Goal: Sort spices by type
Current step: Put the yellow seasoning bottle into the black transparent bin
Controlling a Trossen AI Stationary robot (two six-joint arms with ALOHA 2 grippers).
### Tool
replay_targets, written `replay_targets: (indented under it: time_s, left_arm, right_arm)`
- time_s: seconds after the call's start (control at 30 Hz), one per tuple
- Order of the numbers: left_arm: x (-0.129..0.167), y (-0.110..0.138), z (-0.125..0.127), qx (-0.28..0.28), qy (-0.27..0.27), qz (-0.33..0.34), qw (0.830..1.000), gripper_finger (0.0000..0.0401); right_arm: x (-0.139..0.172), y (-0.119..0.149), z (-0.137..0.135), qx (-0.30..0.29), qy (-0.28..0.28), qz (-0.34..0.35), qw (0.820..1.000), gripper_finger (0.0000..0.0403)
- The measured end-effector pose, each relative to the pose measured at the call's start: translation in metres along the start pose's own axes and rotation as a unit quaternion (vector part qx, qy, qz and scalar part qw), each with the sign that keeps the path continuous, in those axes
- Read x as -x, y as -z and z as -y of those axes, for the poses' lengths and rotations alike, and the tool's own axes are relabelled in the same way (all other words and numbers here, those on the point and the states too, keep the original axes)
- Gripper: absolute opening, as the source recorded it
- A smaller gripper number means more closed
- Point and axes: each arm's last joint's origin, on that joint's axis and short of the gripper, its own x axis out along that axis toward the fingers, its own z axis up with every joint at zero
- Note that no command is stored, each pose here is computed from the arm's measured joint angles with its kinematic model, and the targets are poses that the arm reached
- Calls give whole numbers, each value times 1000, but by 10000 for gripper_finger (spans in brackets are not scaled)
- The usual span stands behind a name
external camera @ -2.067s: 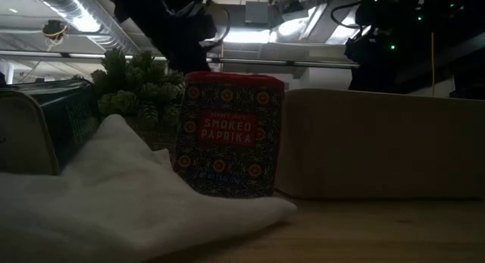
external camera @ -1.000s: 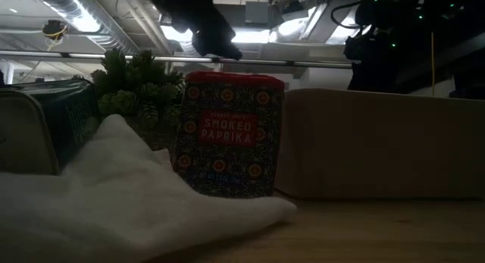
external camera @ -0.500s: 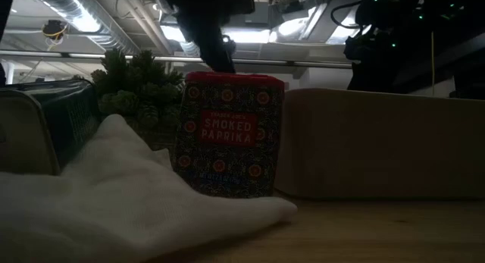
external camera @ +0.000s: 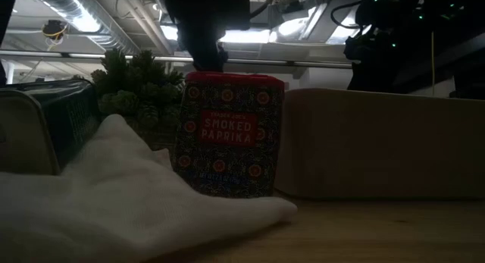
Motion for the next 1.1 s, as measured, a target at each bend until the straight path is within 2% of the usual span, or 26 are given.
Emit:
replay_targets:
  time_s: [0.8,1.1]
  left_arm:
    - [-14,1,2,6,15,-18,1000,255]
    - [-40,4,2,7,19,-55,998,255]
  right_arm:
    - [0,0,0,2,0,0,1000,319]
    - [0,0,0,2,0,0,1000,319]
